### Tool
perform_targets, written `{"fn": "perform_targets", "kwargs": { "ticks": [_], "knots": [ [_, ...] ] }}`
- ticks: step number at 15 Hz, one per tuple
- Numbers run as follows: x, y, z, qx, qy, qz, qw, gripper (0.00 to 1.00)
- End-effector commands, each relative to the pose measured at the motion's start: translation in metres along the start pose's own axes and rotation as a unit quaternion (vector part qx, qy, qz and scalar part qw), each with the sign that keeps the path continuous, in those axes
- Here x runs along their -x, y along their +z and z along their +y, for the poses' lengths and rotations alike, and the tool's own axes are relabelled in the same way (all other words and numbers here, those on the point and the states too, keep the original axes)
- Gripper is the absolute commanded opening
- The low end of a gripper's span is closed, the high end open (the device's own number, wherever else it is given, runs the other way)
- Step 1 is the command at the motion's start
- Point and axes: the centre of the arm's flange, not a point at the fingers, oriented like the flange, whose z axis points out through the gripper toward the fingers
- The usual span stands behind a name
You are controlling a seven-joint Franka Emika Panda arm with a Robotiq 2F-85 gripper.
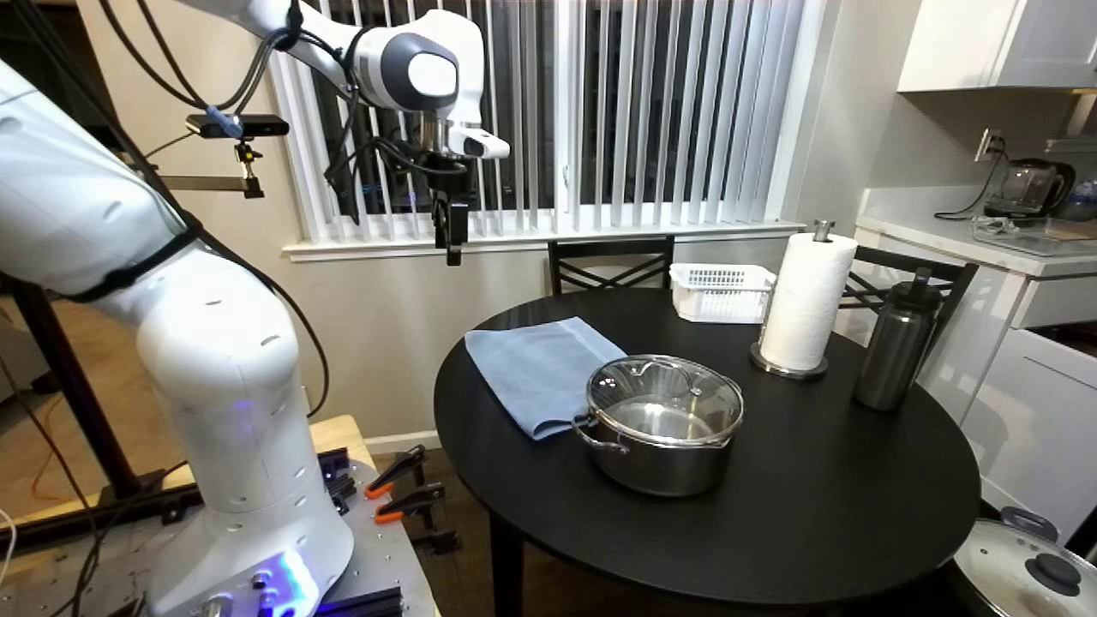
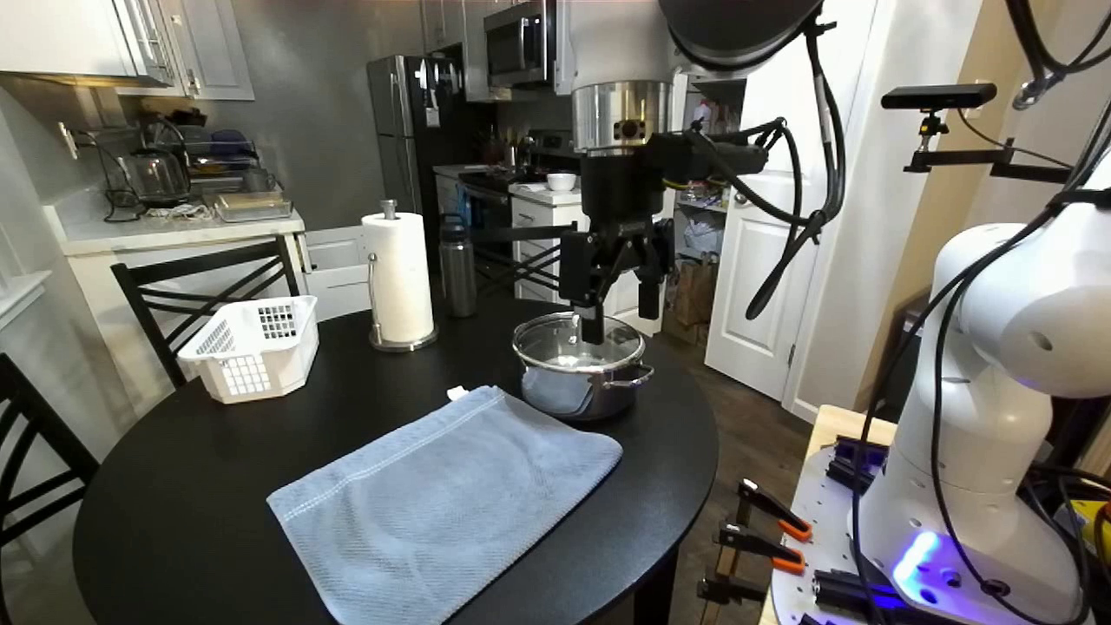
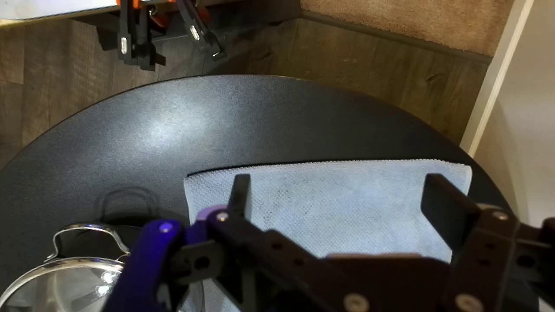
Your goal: Remove the lid from the pot
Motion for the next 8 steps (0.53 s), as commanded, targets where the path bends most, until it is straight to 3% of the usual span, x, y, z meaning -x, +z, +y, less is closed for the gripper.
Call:
{"fn": "perform_targets", "kwargs": {
  "ticks": [1, 4, 8],
  "knots": [
    [0.000, 0.000, 0.000, 0.000, 0.000, 0.000, 1.0000, 1.00],
    [0.000, 0.000, 0.000, 0.000, 0.000, 0.000, 1.0000, 1.00],
    [-0.064, -0.018, 0.057, -0.045, 0.122, 0.007, 0.9915, 1.00]
  ]
}}
